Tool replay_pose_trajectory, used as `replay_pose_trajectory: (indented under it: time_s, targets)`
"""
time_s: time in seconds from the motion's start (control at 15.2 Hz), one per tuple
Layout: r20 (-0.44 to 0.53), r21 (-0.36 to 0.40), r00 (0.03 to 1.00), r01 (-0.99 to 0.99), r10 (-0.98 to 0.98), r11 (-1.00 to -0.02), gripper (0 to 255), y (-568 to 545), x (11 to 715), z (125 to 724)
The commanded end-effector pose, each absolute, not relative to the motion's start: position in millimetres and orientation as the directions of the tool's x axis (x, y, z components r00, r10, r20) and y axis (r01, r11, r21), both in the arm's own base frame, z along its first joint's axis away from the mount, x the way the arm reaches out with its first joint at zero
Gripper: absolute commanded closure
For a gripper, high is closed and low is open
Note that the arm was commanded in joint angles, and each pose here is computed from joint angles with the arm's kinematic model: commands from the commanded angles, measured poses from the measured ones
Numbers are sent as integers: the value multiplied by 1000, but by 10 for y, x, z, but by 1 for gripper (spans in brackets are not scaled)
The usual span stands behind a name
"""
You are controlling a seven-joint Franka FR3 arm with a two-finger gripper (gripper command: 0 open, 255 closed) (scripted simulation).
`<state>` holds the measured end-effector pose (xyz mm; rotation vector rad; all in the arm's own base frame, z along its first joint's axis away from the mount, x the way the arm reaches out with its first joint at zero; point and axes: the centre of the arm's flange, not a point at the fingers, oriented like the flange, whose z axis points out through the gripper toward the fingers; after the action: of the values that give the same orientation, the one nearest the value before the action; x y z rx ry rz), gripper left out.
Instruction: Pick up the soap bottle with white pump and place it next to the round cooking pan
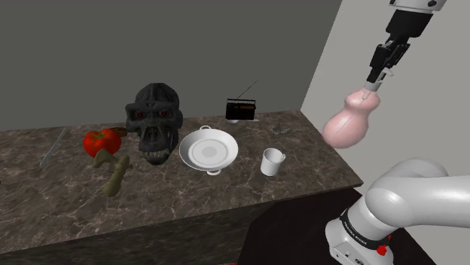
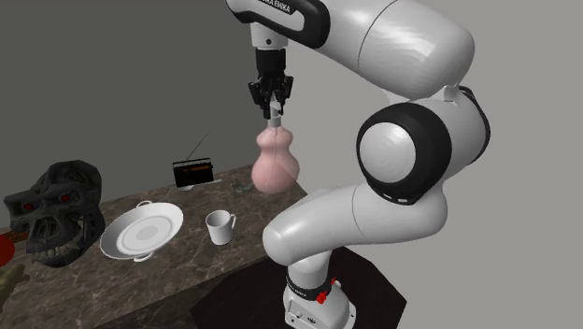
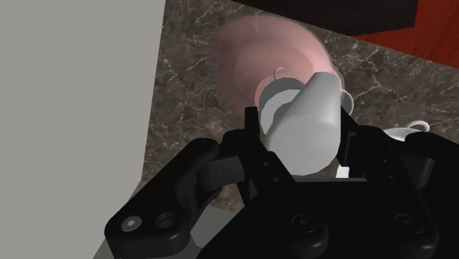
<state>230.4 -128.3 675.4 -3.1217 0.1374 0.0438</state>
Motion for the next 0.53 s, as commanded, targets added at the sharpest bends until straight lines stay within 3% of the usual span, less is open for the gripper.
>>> replay_pose_trajectory:
  time_s: [0.0, 0.46]
  targets:
    - [-28, -15, 996, -88, -88, -996, 255, -1291, 2300, 6867]
    - [-28, -15, 996, -88, -88, -996, 255, -1291, 2300, 7237]
